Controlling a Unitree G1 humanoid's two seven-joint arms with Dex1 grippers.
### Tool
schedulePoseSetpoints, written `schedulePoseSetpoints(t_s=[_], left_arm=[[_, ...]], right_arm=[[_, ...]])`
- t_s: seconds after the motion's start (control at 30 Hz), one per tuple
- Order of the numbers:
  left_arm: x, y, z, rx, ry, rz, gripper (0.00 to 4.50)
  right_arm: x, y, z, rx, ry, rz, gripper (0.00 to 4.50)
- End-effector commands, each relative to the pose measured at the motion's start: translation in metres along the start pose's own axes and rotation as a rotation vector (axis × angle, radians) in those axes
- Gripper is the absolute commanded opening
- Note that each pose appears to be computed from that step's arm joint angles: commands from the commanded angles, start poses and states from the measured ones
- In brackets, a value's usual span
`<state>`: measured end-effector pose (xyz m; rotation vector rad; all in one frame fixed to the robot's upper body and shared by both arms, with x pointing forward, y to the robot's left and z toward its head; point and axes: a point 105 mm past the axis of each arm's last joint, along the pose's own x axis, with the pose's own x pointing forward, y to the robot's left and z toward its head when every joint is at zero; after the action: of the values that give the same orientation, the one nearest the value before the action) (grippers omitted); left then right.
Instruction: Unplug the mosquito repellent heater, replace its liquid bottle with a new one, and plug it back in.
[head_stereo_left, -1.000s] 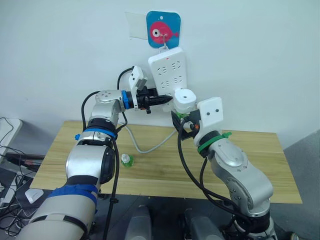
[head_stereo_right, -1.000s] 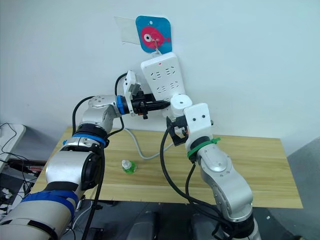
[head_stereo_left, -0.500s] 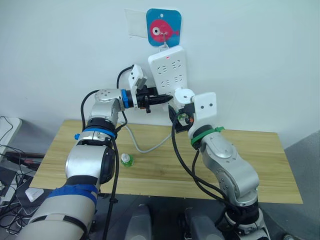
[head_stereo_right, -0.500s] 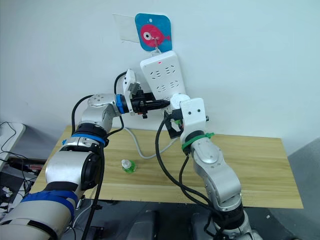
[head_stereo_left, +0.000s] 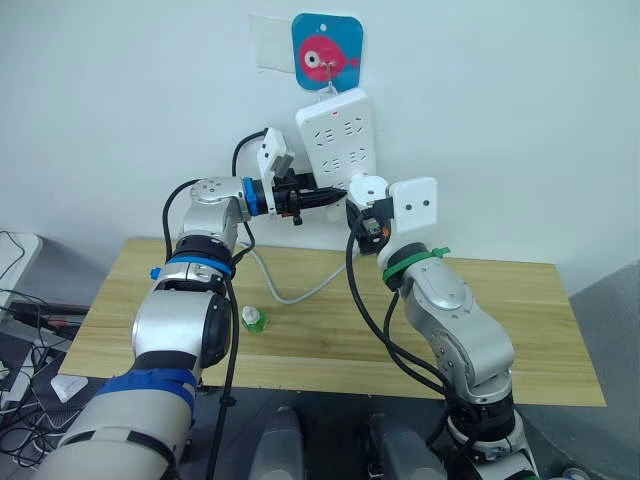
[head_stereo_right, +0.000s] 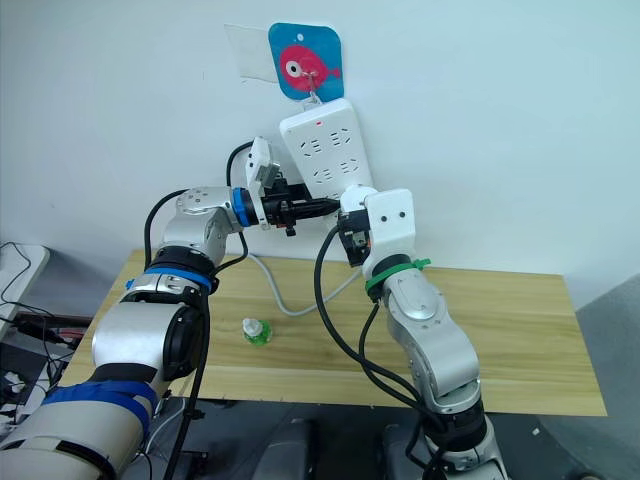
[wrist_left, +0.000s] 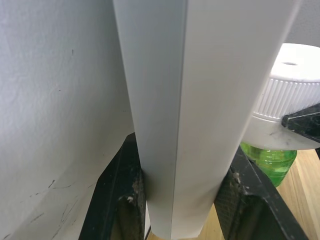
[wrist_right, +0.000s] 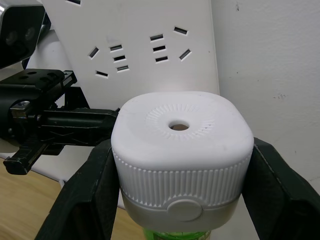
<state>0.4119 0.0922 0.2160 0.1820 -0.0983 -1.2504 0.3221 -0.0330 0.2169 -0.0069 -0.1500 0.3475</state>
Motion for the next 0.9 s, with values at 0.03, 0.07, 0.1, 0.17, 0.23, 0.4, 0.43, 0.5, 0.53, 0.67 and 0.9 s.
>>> schedulePoseSetpoints(t_s=[0.03,0.07,0.1,0.17,0.23,0.4,0.43,0.5,0.53,0.67,0.9], left_arm=[[0.001,-0.003,-0.002,0.022,0.016,-0.021,1.34],[0.001,-0.003,-0.002,0.021,0.018,-0.019,1.34],[0.0,-0.003,-0.003,0.018,0.02,-0.016,1.34],[0.0,-0.002,-0.004,0.015,0.024,-0.01,1.34],[-0.002,0.0,-0.004,0.003,0.023,0.001,1.34],[-0.005,0.003,-0.003,0.001,0.028,0.017,1.34],[-0.005,0.003,-0.003,0.002,0.029,0.018,1.34],[-0.005,0.003,-0.003,0.003,0.032,0.02,1.34],[-0.006,0.004,-0.004,0.002,0.033,0.02,1.34],[-0.004,0.004,-0.005,0.007,0.035,0.027,1.34],[-0.017,0.008,-0.004,0.013,0.035,0.05,2.77]], right_arm=[[-0.003,0.002,0.018,-0.008,-0.078,0.007,2.92],[-0.004,0.001,0.018,-0.01,-0.079,0.008,2.92],[-0.006,0.001,0.018,-0.013,-0.079,0.008,2.92],[-0.01,-0.001,0.018,-0.023,-0.077,0.009,2.92],[-0.016,-0.003,0.017,-0.035,-0.066,0.016,2.92],[-0.032,-0.006,0.015,-0.032,-0.05,0.022,2.92],[-0.035,-0.007,0.015,-0.032,-0.048,0.021,2.92],[-0.039,-0.009,0.014,-0.036,-0.041,0.019,2.92],[-0.04,-0.009,0.014,-0.038,-0.037,0.018,2.92],[-0.044,-0.014,0.016,-0.036,-0.037,0.003,2.92],[-0.059,-0.039,0.029,0.031,-0.086,-0.06,2.92]])
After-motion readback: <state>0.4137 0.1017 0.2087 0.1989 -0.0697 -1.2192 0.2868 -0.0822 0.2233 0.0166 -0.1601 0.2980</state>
